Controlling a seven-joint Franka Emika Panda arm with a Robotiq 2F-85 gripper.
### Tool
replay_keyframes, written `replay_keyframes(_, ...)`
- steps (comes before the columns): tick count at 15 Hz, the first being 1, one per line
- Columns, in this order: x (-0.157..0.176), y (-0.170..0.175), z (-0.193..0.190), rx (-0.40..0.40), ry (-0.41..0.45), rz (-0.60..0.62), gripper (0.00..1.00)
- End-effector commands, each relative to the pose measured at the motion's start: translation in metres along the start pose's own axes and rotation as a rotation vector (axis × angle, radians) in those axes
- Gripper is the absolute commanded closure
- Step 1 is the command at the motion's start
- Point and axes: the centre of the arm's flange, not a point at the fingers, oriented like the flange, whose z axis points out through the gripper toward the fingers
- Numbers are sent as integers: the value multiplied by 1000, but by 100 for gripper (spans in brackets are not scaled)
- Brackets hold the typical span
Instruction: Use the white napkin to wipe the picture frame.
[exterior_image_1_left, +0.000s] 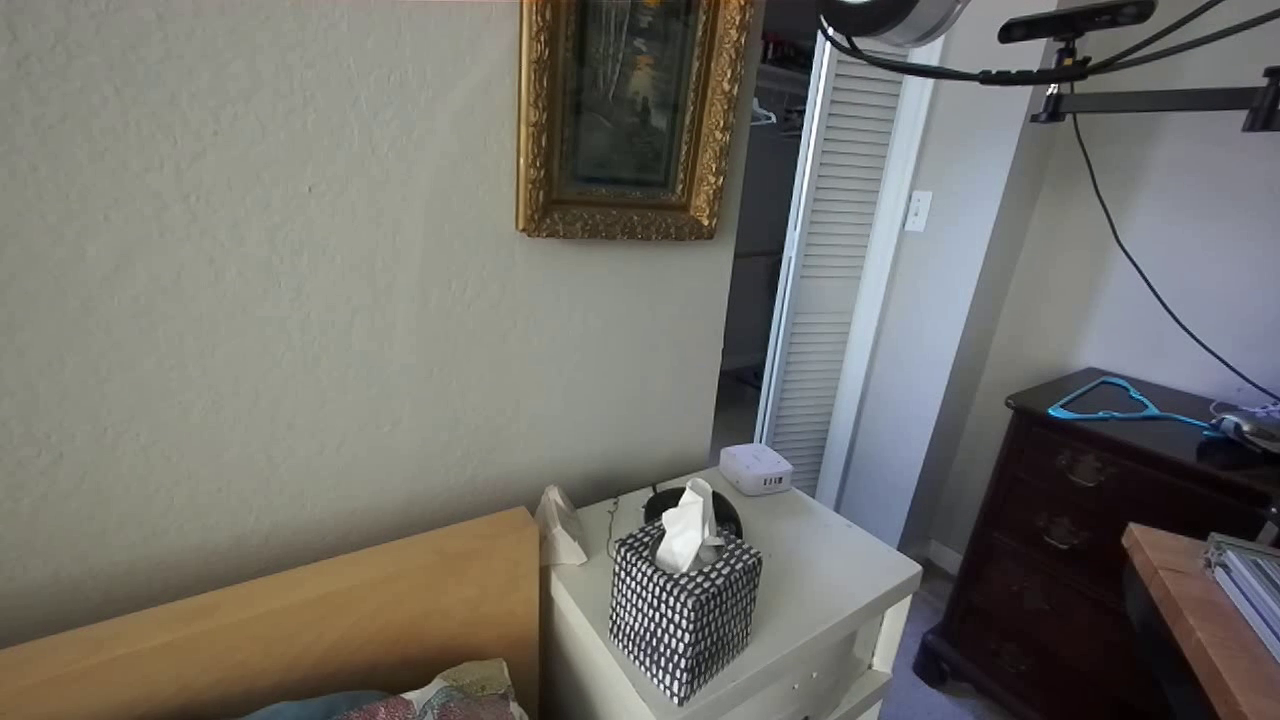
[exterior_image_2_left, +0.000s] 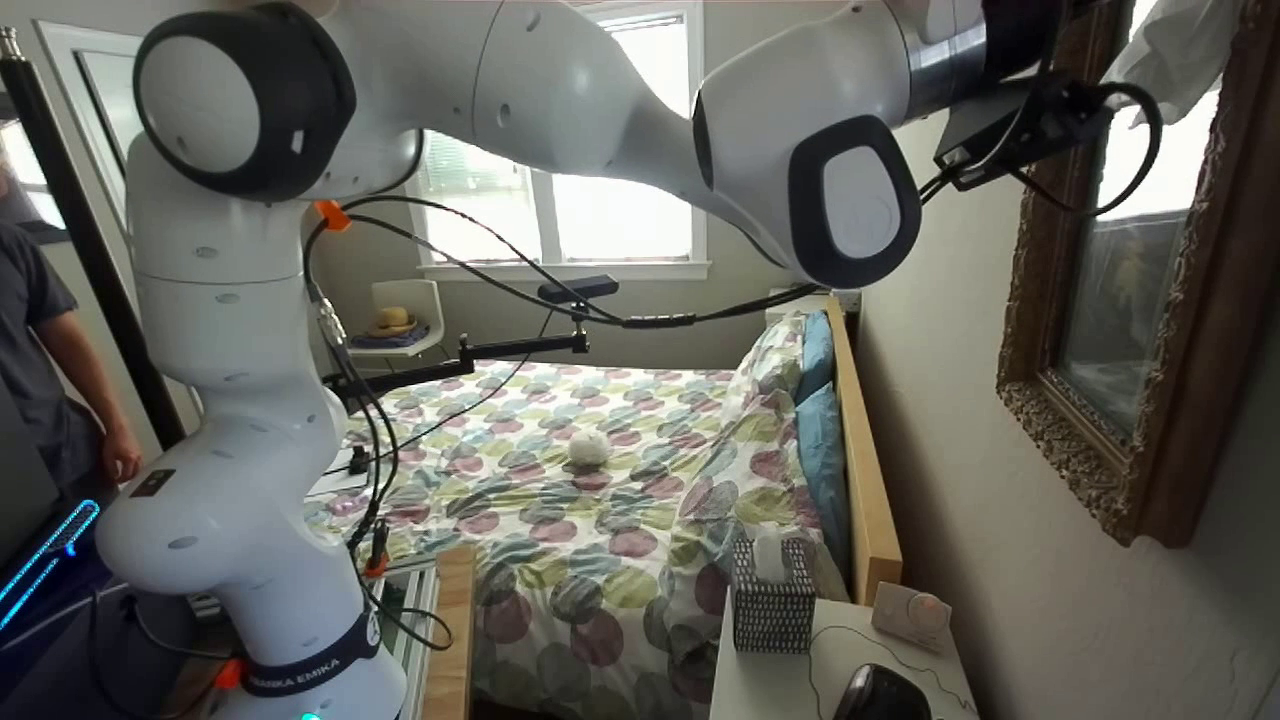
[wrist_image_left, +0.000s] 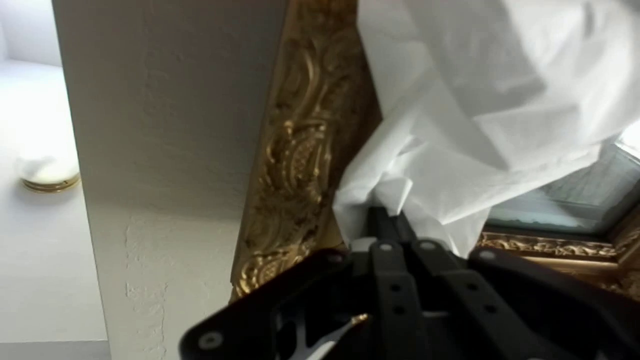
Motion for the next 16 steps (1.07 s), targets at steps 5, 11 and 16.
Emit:
replay_keyframes(5,-41,-5,-4,5,-63,6,100)
replay_keyframes(11,-85,-18,-16,28,-136,37,100)
replay_keyframes(16,-111,-30,-32,49,-203,67,100)
